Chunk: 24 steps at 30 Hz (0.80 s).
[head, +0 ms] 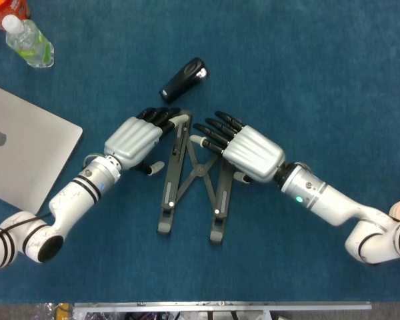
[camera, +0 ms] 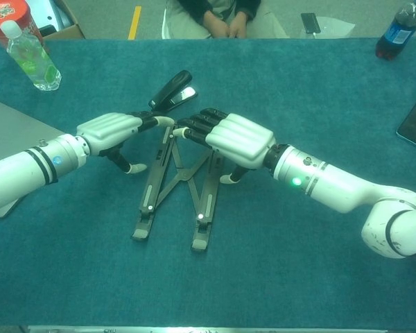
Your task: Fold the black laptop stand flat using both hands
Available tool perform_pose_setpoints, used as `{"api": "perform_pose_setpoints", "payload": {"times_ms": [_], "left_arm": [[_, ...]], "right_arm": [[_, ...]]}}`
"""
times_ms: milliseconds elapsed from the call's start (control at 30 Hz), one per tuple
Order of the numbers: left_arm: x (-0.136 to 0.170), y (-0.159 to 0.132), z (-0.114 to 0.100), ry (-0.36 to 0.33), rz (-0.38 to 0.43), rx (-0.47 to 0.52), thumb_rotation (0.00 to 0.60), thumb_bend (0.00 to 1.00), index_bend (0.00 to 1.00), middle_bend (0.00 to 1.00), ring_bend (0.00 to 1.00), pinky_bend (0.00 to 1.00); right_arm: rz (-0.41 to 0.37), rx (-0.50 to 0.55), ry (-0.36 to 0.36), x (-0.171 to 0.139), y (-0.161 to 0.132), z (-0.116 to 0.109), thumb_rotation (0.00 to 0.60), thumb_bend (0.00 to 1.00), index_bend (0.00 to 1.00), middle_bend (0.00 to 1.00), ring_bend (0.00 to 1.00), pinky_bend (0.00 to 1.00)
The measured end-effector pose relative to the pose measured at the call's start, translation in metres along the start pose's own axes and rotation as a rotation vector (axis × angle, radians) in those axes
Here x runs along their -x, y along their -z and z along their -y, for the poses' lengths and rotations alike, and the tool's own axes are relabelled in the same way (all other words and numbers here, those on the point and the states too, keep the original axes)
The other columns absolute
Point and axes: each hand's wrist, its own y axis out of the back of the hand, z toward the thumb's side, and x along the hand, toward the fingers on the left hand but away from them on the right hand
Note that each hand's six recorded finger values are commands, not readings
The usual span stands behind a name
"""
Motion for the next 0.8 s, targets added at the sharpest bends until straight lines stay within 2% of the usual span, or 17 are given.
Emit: {"api": "perform_pose_setpoints", "payload": {"times_ms": [400,800], "left_arm": [[0.002,0.009,0.005,0.018,-0.011,-0.025,0.6,0.29,0.0,0.0,0.0,0.07],[0.002,-0.006,0.009,0.028,0.02,0.007,0.6,0.29,0.0,0.0,0.0,0.07]], "right_arm": [[-0.004,0.004,0.002,0.003,-0.003,0.0,0.6,0.12,0.0,0.0,0.0,0.05],[-0.004,0.01,0.016,0.008,-0.004,-0.002,0.6,0.12,0.0,0.0,0.0,0.05]]}}
